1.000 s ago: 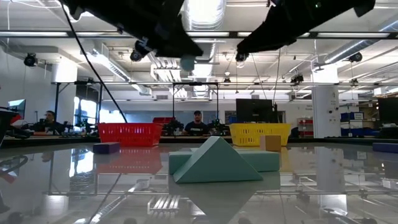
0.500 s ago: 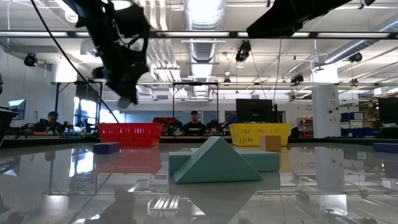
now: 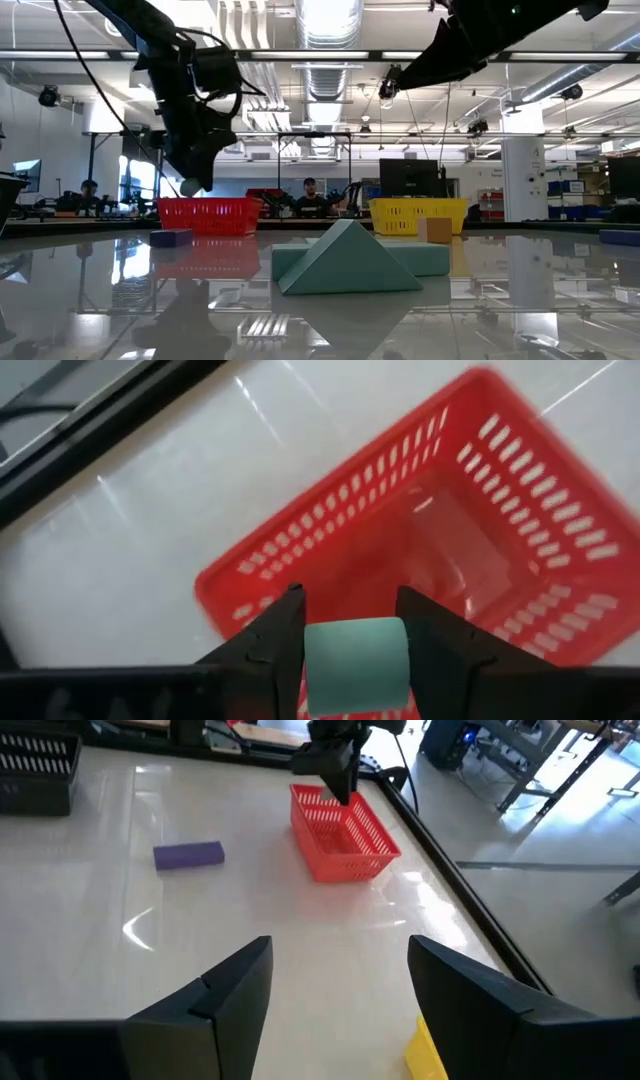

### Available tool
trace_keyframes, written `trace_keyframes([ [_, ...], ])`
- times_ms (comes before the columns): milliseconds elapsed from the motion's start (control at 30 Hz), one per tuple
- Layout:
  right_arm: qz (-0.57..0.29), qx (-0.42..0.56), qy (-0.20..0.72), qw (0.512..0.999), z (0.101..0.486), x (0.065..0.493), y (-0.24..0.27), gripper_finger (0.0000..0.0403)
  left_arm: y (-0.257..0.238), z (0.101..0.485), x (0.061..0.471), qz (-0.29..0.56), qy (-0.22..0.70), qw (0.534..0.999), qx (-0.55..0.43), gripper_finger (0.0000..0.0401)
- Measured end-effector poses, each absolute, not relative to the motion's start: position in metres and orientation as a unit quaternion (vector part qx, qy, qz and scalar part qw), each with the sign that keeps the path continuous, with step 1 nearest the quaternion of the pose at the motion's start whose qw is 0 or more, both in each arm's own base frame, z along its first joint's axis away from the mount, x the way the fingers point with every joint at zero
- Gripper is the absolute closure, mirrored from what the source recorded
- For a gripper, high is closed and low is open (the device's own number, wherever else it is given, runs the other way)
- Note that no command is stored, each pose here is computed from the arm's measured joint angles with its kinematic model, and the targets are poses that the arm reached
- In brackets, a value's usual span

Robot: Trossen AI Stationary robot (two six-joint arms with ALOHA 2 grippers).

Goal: Sort & place blocks by color
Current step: Put the light blue block into the red bin, then put the yellow block into the yellow bin

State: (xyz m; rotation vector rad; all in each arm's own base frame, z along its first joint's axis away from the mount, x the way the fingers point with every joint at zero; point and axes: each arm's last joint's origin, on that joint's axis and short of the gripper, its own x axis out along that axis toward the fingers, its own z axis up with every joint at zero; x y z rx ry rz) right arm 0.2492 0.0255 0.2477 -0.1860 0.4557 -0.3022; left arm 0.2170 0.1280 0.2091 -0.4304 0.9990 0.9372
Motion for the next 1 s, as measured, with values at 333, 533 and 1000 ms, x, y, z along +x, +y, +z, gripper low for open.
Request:
trace_keyframes([
  [333,-0.152,-0.081,0.229,0.958,0.245,0.251,0.026,0.0179,0.130,0.198,0.223,0.427,0.475,0.744,-0.195,0.0183],
  [533,-0.160,-0.044,0.228,0.959,0.244,0.251,0.026,0.0179,0.116,0.213,0.227,0.408,0.453,0.771,-0.184,0.0179],
  [1000,-0.102,0.168,0.317,0.928,0.224,0.248,0.033,0.0179,0.014,0.263,0.265,0.223,0.253,0.935,-0.107,0.0178],
])
